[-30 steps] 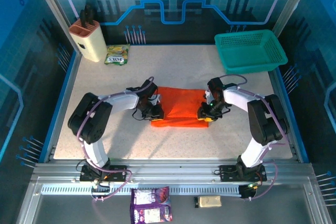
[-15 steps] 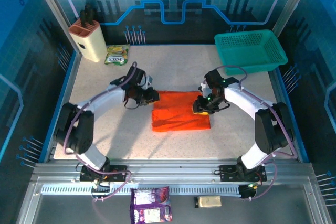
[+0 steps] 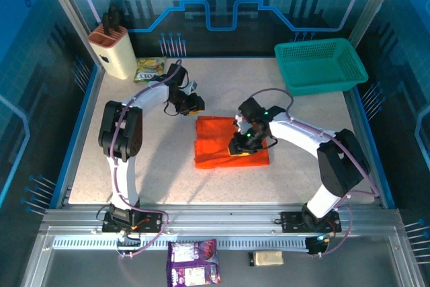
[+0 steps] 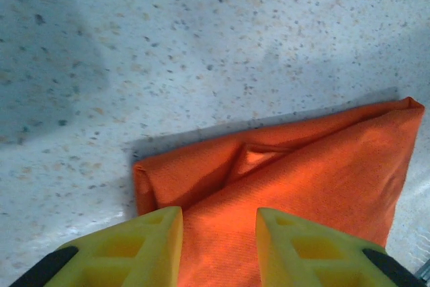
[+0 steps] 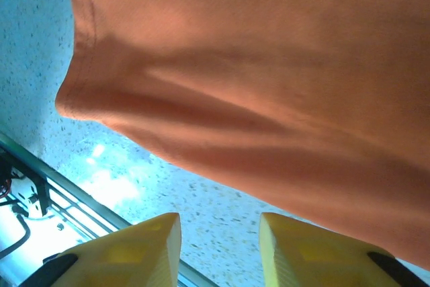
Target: Fold the inside-out t-shirt
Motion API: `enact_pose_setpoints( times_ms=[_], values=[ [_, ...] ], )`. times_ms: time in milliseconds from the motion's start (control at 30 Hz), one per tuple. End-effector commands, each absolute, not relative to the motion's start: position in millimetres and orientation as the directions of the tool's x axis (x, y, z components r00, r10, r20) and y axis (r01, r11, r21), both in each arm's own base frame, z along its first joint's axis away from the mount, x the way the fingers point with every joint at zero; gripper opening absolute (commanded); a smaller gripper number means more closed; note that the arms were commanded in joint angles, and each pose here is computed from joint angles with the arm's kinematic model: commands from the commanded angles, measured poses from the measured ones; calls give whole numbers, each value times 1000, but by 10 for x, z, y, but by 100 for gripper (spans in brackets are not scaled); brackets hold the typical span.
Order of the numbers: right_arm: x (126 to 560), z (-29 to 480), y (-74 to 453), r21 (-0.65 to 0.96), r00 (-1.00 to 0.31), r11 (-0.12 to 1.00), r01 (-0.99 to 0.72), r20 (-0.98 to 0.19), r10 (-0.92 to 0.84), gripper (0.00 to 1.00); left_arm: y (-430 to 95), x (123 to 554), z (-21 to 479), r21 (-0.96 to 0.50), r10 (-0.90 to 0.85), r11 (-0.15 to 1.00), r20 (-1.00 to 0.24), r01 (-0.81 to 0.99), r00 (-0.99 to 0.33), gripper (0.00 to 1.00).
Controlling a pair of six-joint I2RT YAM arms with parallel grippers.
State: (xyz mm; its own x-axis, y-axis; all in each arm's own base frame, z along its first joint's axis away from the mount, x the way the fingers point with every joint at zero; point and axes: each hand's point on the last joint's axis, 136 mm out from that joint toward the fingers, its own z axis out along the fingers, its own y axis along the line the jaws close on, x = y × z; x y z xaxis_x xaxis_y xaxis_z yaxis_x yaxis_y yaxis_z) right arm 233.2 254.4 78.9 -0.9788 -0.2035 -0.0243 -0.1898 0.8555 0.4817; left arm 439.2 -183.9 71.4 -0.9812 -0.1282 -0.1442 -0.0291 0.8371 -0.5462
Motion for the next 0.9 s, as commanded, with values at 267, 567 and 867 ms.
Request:
enact_pose_setpoints(
  times_ms=[267, 567, 867],
  values=[
    [2206, 729, 3280, 547, -961, 804, -234, -5, -276, 36, -1805, 4186, 470, -556, -73, 830, -17, -51, -997, 36],
    [2106, 517, 3463, 537, -953, 809, -241, 26, -301, 35, -1858, 4162, 389, -586, -74, 808, 5, -63, -997, 30],
    [2104, 230, 3484, 529, -958, 825, -198, 73, -277, 34, -1777, 4031, 348, -548, -71, 833, 24, -72, -997, 34]
  ],
)
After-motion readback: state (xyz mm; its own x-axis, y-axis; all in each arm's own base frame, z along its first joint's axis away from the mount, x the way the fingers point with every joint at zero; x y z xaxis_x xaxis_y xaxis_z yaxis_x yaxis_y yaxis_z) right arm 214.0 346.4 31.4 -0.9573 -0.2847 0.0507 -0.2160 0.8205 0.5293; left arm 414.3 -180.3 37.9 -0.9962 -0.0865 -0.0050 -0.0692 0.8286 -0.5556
